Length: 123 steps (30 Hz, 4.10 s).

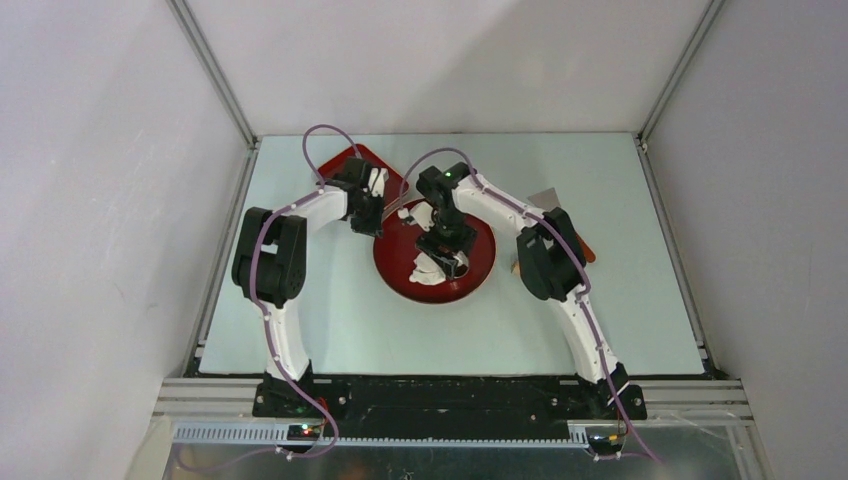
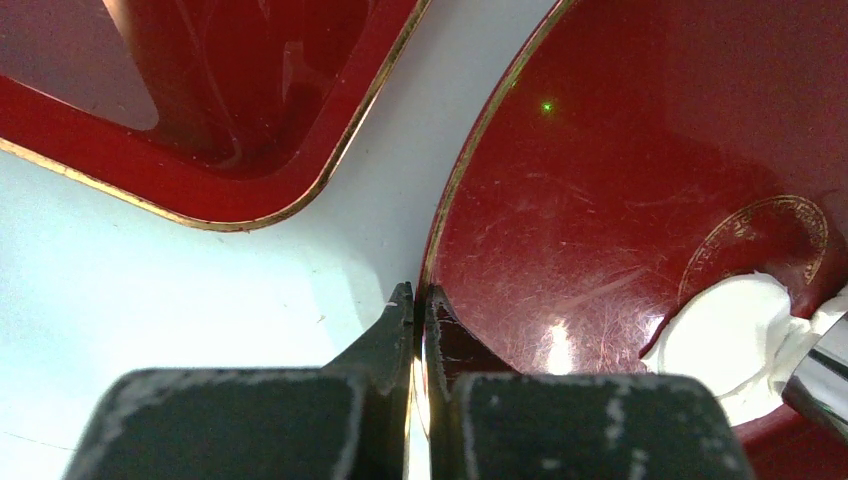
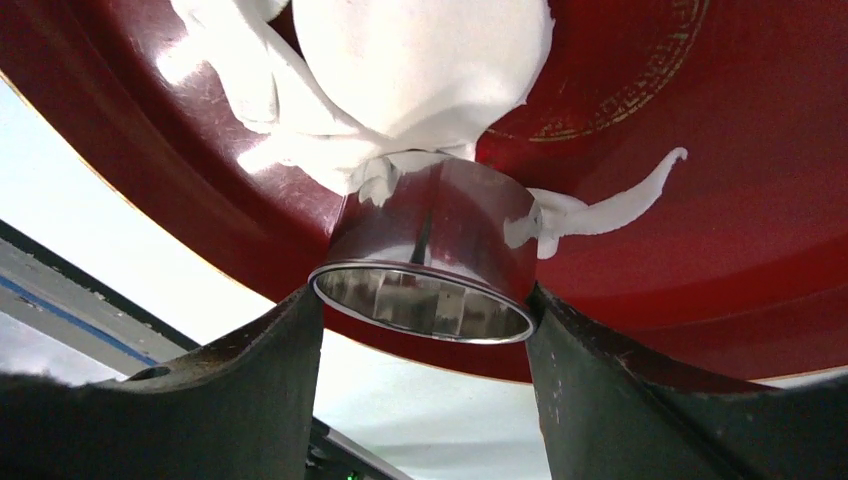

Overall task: Roll out the dumpling wrappers from the dough
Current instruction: Remove the dumpling wrapper from the work surface.

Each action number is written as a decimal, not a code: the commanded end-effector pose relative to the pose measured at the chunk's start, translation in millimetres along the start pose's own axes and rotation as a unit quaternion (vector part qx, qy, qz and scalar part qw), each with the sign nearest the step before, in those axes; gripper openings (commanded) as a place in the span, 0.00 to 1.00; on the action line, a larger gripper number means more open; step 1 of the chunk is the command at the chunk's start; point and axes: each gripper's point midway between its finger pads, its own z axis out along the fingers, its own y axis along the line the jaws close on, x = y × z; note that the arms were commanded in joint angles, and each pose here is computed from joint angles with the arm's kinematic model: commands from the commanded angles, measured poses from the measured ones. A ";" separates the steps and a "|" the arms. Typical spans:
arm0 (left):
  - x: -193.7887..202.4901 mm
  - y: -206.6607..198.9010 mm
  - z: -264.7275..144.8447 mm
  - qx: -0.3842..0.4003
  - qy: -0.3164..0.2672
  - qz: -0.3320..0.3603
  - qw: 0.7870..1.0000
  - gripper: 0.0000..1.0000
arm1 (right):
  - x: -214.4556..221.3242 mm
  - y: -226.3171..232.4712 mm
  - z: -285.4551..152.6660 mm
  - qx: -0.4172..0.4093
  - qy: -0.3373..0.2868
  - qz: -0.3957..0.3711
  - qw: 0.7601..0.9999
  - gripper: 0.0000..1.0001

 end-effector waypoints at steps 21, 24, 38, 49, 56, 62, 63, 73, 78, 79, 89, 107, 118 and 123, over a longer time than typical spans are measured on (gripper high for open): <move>-12.4 -3.7 -13.9 0.001 -0.027 0.001 1.000 0.00 | -26.2 8.6 -4.7 0.025 -0.276 0.039 0.960 0.37; -12.2 -3.4 -13.8 0.001 -0.027 0.001 1.000 0.00 | -27.3 2.4 -2.1 0.043 -0.297 0.059 0.952 0.37; -12.1 -3.3 -13.3 0.001 -0.027 0.002 1.000 0.00 | -51.1 -41.9 -40.2 0.099 -0.383 0.113 0.912 0.37; -11.8 -3.8 -12.7 0.001 -0.026 0.003 1.000 0.00 | -83.6 -63.5 -51.6 0.105 -0.411 0.124 0.897 0.36; -12.0 -3.8 -12.9 0.001 -0.026 0.003 1.000 0.00 | -92.5 -88.4 -84.7 0.137 -0.414 0.135 0.890 0.35; -12.6 -3.6 -13.0 0.001 -0.027 0.003 1.000 0.00 | -87.5 -79.6 -115.3 0.124 -0.418 0.111 0.893 0.35; -12.1 -3.8 -12.8 0.001 -0.026 0.003 1.000 0.00 | -86.3 -76.7 -117.3 0.122 -0.418 0.109 0.894 0.35; -12.4 -3.5 -12.8 0.001 -0.027 0.003 1.000 0.00 | -81.8 -43.1 -70.0 0.103 -0.368 0.049 0.923 0.34; -12.3 -4.0 -12.9 0.001 -0.027 0.004 1.000 0.00 | -77.6 -31.7 -51.5 0.119 -0.343 0.010 0.932 0.33; -12.5 -3.5 -12.9 0.000 -0.027 0.003 1.000 0.00 | -77.3 -30.3 -49.2 0.122 -0.340 0.001 0.932 0.33; -12.7 -4.0 -13.5 0.001 -0.027 0.004 1.000 0.00 | -55.7 -44.4 -33.9 0.162 -0.282 -0.015 0.946 0.28; -12.2 -3.5 -13.3 0.001 -0.027 0.003 1.000 0.00 | -9.0 -61.8 -15.4 0.243 -0.158 -0.019 0.957 0.25; -12.1 -3.2 -13.2 0.000 -0.027 0.003 1.000 0.00 | 7.3 -70.8 -1.4 0.276 -0.099 -0.015 0.956 0.25; -12.2 -3.4 -13.5 -0.001 -0.027 0.003 1.000 0.00 | 10.8 -81.8 -7.4 0.302 -0.073 -0.006 0.950 0.25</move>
